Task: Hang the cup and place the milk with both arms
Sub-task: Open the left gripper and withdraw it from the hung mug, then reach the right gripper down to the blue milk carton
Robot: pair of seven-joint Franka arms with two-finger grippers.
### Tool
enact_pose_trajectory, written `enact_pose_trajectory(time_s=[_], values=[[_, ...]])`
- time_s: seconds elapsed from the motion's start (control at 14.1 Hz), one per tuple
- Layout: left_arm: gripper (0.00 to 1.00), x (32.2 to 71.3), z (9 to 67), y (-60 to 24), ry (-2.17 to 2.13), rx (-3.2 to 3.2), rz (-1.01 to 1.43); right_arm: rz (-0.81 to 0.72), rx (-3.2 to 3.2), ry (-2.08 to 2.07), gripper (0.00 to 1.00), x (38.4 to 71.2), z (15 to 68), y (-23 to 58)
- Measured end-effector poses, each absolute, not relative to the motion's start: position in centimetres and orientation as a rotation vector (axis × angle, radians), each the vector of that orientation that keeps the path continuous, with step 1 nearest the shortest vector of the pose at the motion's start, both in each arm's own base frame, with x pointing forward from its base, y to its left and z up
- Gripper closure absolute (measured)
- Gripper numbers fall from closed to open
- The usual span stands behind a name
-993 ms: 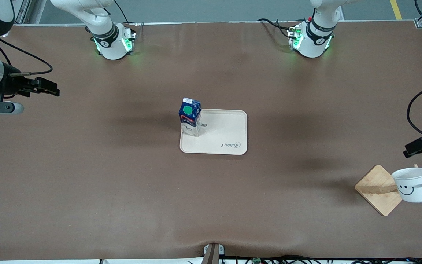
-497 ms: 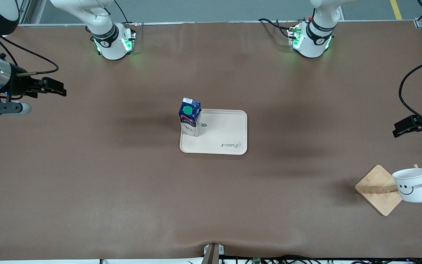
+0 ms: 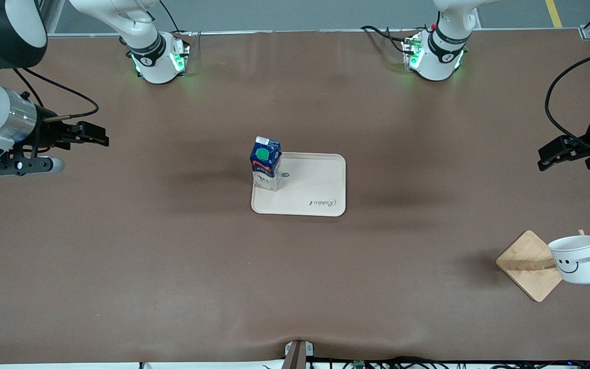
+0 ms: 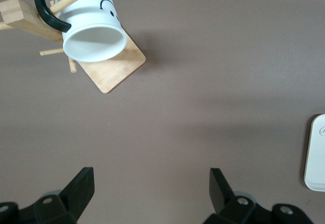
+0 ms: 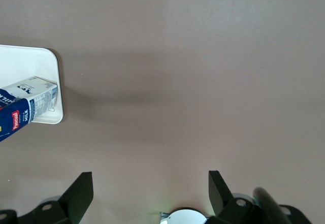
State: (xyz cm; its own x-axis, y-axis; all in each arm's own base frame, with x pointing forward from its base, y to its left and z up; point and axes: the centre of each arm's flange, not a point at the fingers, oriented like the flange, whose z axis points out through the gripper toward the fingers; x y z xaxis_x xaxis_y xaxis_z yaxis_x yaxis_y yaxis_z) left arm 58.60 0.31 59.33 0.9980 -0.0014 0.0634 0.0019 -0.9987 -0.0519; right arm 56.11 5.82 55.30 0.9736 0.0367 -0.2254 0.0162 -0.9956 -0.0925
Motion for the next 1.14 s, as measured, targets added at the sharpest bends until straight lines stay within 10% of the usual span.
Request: enact_pose_trajectory(time_s=[1.14], values=[[0.00,57.2,61.1,-1.2,0.034,-3.086,0.005,0.430,-3.018,0.283,0.00,53.5,48.8,24.3]])
